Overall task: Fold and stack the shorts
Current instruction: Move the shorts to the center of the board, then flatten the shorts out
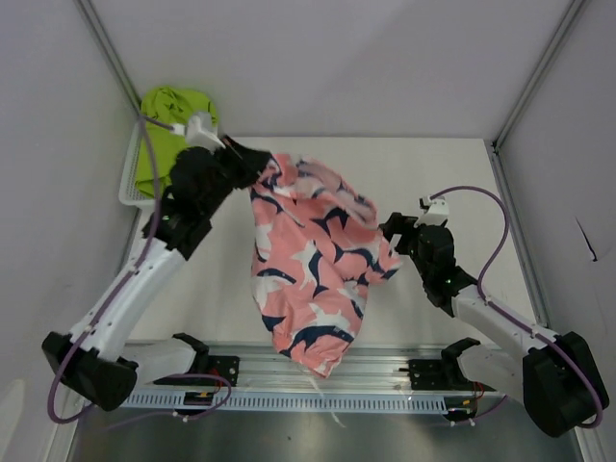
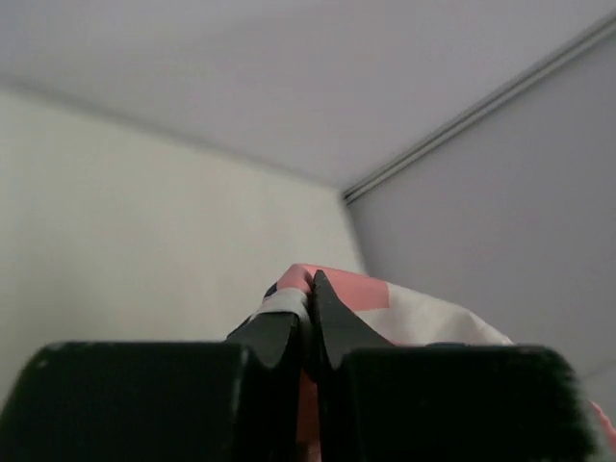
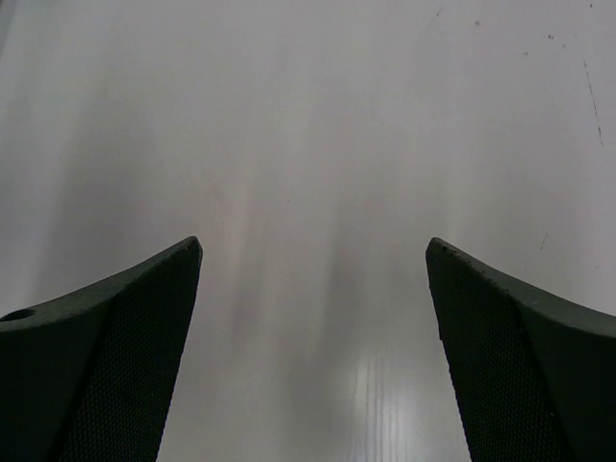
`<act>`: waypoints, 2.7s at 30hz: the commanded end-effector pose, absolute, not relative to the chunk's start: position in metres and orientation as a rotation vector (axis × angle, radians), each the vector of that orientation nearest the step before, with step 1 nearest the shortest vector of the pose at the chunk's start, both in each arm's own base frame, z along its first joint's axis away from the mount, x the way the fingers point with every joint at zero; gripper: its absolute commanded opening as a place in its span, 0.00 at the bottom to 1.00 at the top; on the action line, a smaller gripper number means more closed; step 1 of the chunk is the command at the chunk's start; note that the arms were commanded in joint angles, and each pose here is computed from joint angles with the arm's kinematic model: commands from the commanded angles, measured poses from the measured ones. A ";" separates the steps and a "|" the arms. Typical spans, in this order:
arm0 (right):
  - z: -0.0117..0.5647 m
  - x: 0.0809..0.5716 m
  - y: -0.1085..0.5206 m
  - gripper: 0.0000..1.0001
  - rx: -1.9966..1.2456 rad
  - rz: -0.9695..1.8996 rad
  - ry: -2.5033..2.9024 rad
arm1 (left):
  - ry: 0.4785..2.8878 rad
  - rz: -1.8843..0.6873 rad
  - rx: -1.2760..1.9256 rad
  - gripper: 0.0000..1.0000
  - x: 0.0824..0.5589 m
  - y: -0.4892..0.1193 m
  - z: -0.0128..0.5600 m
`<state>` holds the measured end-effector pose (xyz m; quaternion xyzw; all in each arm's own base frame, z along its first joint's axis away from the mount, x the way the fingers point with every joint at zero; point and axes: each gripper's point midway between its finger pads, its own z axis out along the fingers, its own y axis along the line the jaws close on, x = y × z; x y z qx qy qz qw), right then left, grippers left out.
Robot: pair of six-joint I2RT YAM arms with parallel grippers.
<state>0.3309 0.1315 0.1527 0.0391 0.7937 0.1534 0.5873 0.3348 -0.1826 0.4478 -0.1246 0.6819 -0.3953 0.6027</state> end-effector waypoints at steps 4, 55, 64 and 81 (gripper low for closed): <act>0.159 0.332 0.130 0.99 0.113 0.388 1.827 | 1.907 -0.786 -0.519 0.99 0.370 -0.182 0.282; 0.062 0.387 0.204 0.00 0.113 0.589 2.491 | 2.168 -0.732 -0.010 0.99 0.184 -0.166 0.180; 0.215 0.418 0.276 0.00 -0.068 0.719 2.266 | 2.148 -0.752 -0.017 0.99 0.186 -0.168 0.186; 0.144 0.153 0.256 0.70 -0.115 0.882 2.379 | 2.223 -0.748 -0.030 0.99 0.209 -0.194 0.149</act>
